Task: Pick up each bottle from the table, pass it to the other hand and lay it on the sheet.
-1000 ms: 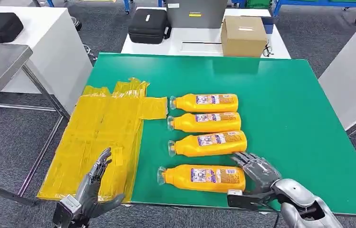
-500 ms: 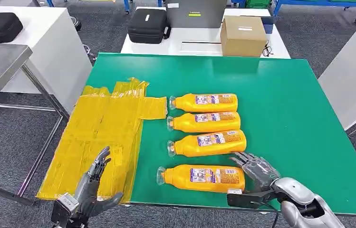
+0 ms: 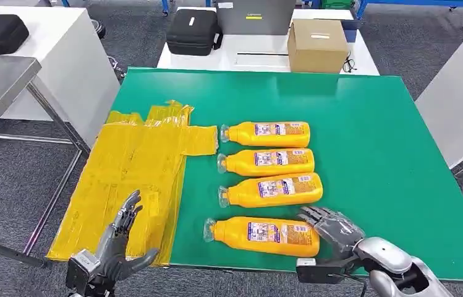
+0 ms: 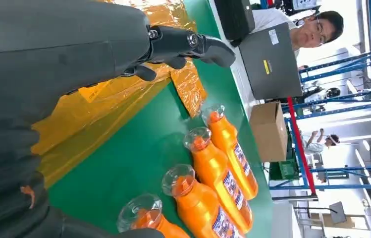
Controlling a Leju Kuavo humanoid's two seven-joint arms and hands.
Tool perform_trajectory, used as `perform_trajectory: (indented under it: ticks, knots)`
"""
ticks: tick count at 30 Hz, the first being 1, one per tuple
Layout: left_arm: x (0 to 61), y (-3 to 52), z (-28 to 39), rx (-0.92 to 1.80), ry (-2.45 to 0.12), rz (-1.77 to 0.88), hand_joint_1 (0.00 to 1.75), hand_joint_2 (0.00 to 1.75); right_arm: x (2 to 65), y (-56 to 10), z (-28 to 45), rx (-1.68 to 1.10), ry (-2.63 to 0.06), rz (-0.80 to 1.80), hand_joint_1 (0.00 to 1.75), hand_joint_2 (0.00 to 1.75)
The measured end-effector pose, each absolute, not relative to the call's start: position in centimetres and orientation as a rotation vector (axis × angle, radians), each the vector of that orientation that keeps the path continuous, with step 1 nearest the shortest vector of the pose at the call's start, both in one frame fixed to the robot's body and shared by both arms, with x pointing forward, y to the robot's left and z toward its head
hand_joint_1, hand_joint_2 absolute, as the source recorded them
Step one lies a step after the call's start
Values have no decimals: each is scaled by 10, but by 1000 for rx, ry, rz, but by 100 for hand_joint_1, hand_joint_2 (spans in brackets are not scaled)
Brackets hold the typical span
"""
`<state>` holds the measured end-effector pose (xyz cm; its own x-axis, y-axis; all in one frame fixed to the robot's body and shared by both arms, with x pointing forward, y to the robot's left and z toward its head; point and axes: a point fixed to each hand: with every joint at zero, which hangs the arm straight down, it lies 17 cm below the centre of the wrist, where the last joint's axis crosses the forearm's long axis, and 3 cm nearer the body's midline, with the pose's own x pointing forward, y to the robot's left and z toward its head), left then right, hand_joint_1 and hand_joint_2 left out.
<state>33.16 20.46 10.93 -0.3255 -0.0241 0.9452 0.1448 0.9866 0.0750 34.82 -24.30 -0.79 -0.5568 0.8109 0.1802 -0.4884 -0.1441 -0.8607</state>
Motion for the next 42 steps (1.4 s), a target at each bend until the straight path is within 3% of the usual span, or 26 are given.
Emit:
perform_trajectory:
  ticks: [13,42]
  knots:
    - [331,204,110,-98,-1895,-168,0,175,345,-230,-1,-427,-1216,1875,0,175]
    - [337,206,108,-92,-1881,-117,0,175,412,-149,11,-462,-1287,1976,0,175]
